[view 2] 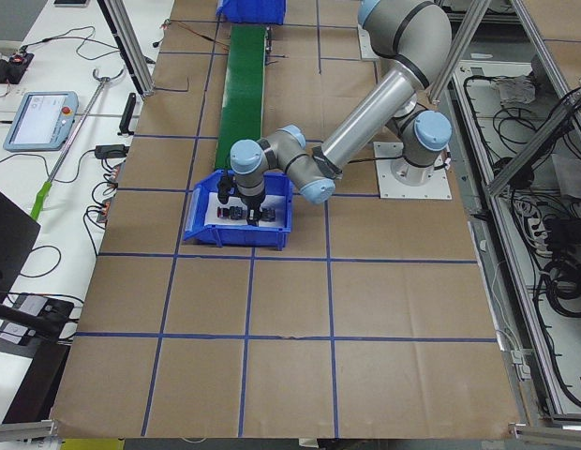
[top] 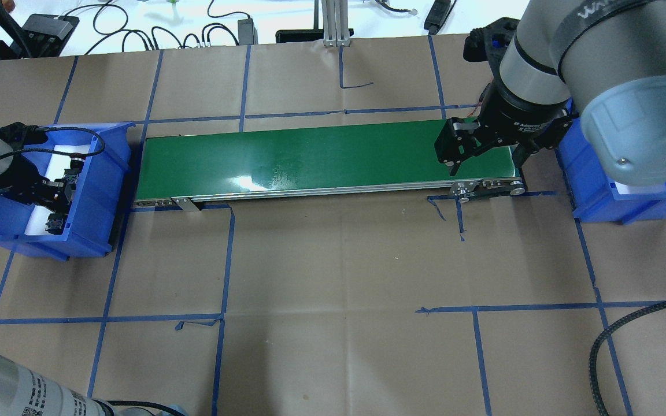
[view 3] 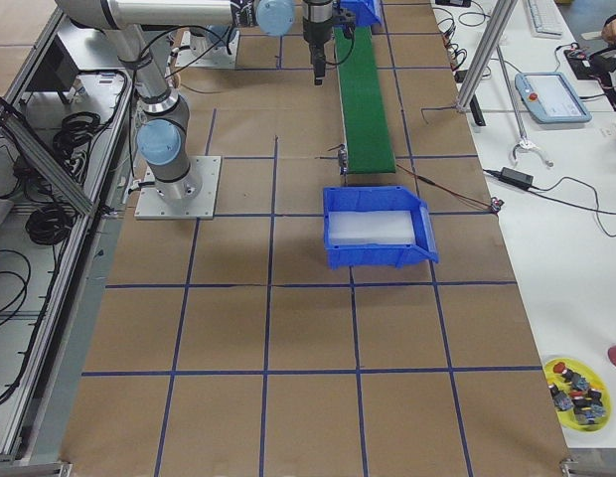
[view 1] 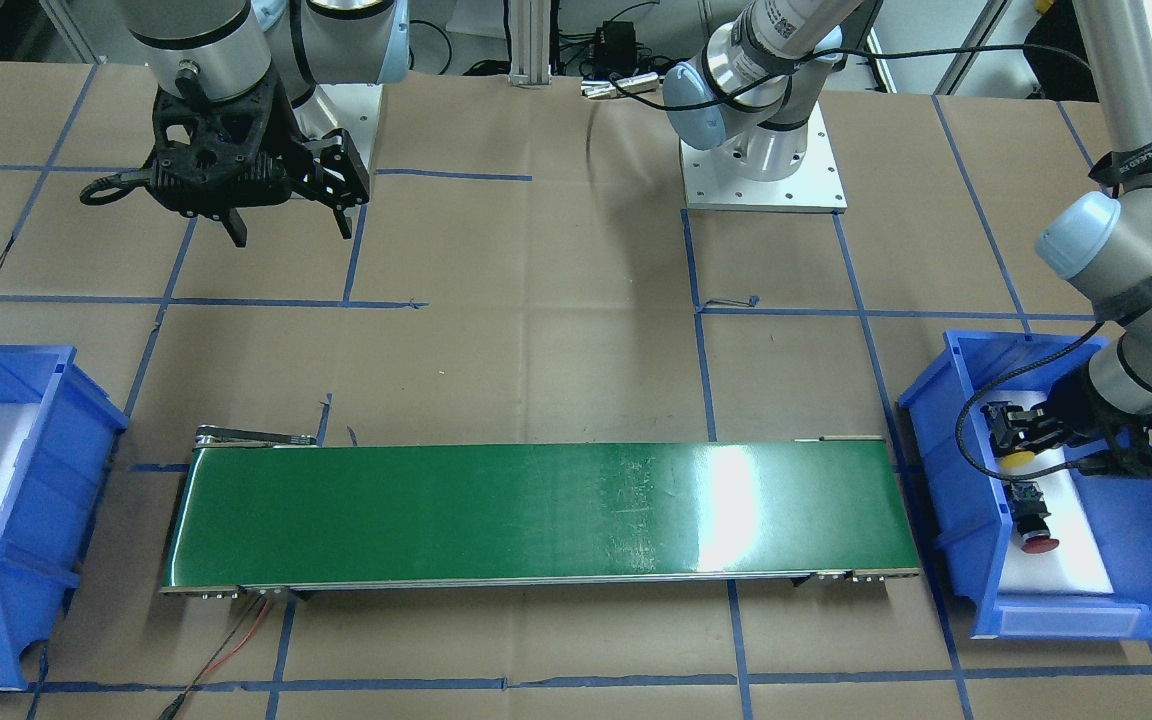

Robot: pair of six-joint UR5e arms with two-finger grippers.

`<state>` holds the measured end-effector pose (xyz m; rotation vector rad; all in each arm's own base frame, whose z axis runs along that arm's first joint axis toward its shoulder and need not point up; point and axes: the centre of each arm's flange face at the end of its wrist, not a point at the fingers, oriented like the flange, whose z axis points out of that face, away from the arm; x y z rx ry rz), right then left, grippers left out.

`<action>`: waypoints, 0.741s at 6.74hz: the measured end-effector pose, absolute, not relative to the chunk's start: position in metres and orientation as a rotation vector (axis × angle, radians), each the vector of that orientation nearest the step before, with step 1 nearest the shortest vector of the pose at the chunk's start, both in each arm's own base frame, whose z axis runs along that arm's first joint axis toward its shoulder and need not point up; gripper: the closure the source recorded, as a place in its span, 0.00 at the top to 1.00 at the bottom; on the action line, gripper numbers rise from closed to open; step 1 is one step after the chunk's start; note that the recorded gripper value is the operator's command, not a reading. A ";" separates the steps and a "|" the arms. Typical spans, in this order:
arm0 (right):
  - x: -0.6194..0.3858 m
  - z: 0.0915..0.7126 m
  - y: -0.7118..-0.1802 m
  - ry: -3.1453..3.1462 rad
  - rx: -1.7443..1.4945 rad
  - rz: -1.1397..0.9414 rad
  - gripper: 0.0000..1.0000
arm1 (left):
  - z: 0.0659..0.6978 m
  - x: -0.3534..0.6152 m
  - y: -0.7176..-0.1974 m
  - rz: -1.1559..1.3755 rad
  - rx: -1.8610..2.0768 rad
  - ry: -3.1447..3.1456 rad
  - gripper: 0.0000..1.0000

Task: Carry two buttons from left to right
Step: 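Lower the left gripper into the bin and grasp the yellow-capped button, then lift the yellow button and place it on the conveyor's near end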

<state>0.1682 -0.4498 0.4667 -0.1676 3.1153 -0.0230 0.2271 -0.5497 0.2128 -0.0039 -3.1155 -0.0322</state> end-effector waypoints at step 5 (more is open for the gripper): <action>0.168 0.466 -0.450 3.115 -0.167 -0.022 1.00 | 0.323 0.239 -0.564 -0.092 -0.004 -3.124 0.00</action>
